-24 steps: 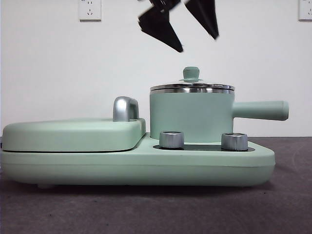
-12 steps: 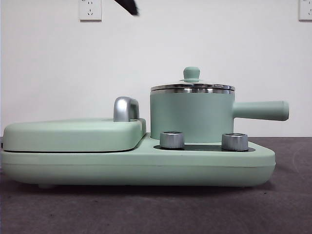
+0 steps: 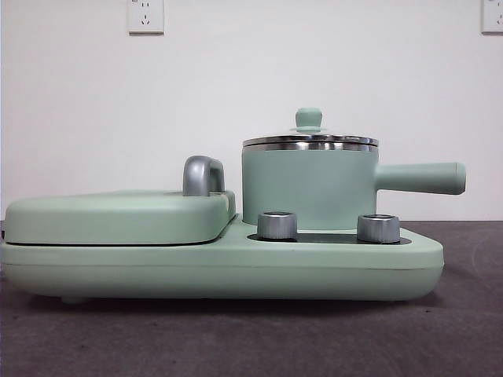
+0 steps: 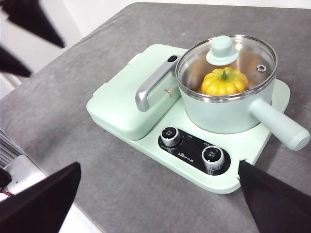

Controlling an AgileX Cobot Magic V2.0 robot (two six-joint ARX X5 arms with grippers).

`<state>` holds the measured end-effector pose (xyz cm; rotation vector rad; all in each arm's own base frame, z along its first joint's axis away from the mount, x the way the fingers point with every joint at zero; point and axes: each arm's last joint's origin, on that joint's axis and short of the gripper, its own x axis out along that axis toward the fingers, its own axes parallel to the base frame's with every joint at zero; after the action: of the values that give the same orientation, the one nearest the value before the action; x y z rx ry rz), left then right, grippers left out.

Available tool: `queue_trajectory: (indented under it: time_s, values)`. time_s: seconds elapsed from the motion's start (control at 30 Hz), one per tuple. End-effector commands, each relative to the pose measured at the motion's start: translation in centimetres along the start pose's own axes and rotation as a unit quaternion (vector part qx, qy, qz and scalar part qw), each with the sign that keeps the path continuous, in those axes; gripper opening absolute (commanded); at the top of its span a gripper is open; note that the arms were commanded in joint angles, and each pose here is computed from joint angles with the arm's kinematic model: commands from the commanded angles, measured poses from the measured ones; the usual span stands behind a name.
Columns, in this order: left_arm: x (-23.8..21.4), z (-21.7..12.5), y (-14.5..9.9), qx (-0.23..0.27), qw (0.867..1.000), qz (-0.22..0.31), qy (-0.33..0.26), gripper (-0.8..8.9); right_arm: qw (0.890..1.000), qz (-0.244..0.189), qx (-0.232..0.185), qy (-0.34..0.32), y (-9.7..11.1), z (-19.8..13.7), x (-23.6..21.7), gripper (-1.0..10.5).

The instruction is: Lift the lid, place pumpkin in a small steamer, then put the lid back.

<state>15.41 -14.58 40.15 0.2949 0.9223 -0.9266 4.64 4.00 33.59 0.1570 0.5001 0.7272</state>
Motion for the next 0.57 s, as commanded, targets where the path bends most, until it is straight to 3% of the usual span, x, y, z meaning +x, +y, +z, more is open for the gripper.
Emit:
queue_trajectory:
  time_s: [0.03,0.37,0.4,0.43,0.47,0.5,0.53,0.57]
  values:
    - [-1.0,-2.9,-0.6,-0.023,0.999,-0.004,-0.049,4.95,1.0,0.005,0.004,-0.003,0.1,0.2,-0.1,5.1]
    - [-2.7,-12.4,-1.4,-0.086,0.97,0.016,-0.225,4.85,1.0,0.005,0.005,-0.001,0.1,0.1,-0.1,5.1]
    - [-2.8,-12.9,-1.4,-0.096,0.967,0.022,-0.234,4.26,1.0,0.005,0.006,0.001,0.1,0.1,-0.1,5.0]
    - [-3.1,-13.4,-1.5,-0.101,0.965,0.024,-0.242,2.46,1.0,0.006,0.013,0.007,0.1,0.0,-0.1,3.7]
    - [-3.4,-13.7,-1.6,-0.099,0.963,0.023,-0.249,0.0,1.0,0.011,0.016,0.014,0.1,-0.1,-0.1,1.1]
    - [-3.7,-13.8,-1.7,-0.098,0.961,0.023,-0.257,0.33,1.0,0.011,0.016,0.021,0.1,-0.2,-0.1,-0.3]
    - [-3.9,-14.0,-1.7,-0.097,0.959,0.026,-0.267,0.04,1.0,0.007,0.019,0.024,0.0,-0.3,-0.1,0.4]
    - [-4.1,-14.2,-1.8,-0.097,0.957,0.029,-0.273,0.06,0.999,0.004,0.02,0.026,0.0,-0.4,-0.1,0.1]
